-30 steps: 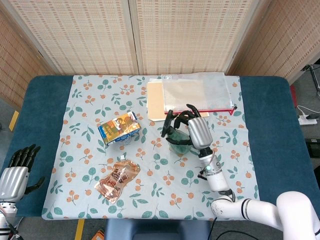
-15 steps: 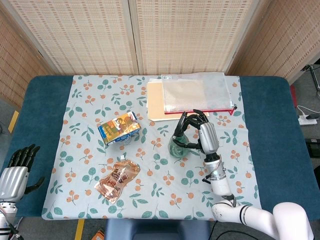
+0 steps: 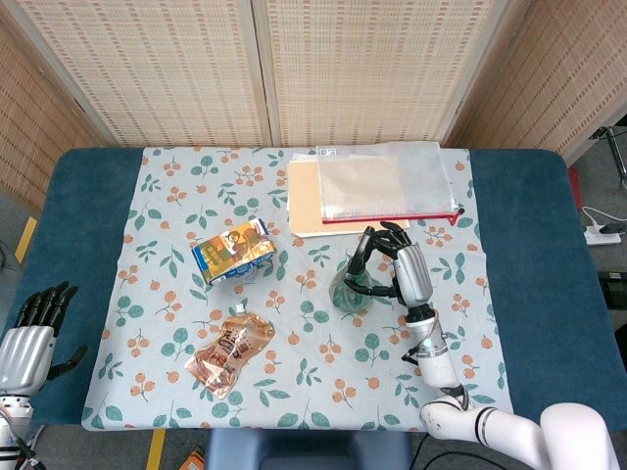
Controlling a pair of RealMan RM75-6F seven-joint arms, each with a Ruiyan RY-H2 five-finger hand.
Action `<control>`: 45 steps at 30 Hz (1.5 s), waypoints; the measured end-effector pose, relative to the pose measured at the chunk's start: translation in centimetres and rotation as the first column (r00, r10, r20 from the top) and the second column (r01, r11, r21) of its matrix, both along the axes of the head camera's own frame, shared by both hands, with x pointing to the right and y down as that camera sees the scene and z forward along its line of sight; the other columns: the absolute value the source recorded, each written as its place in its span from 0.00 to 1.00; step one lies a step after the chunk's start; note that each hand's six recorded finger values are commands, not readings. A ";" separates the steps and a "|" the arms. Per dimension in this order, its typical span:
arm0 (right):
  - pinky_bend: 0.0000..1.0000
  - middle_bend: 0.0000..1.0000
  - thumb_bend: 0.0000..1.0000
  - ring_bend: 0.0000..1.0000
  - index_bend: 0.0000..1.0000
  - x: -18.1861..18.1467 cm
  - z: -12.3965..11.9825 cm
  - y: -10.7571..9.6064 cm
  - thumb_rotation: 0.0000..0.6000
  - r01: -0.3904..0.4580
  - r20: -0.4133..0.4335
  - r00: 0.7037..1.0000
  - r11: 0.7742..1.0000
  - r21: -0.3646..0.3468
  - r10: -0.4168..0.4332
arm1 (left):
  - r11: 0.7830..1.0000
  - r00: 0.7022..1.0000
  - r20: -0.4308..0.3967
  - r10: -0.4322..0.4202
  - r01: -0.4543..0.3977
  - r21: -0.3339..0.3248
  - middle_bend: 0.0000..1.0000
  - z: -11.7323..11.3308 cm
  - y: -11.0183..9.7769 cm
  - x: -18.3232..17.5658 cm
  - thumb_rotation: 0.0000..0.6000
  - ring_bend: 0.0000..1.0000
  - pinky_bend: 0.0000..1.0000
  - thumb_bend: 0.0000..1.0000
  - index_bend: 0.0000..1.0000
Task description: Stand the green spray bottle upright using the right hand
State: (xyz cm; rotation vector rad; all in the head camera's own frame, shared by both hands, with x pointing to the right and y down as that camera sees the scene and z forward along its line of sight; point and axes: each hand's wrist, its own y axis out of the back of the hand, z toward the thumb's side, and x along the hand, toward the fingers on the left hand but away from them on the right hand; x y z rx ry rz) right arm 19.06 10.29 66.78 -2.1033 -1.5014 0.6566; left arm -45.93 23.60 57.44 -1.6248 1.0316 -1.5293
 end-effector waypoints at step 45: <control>0.00 0.23 0.00 0.00 0.01 3.0 1.4 2.3 1.00 0.112 -0.152 0.979 0.984 -0.135 -0.133 | 1.000 1.000 0.008 0.003 -0.003 0.000 0.00 0.0 0.1 0.1 1.00 0.00 0.00 0.25 0.00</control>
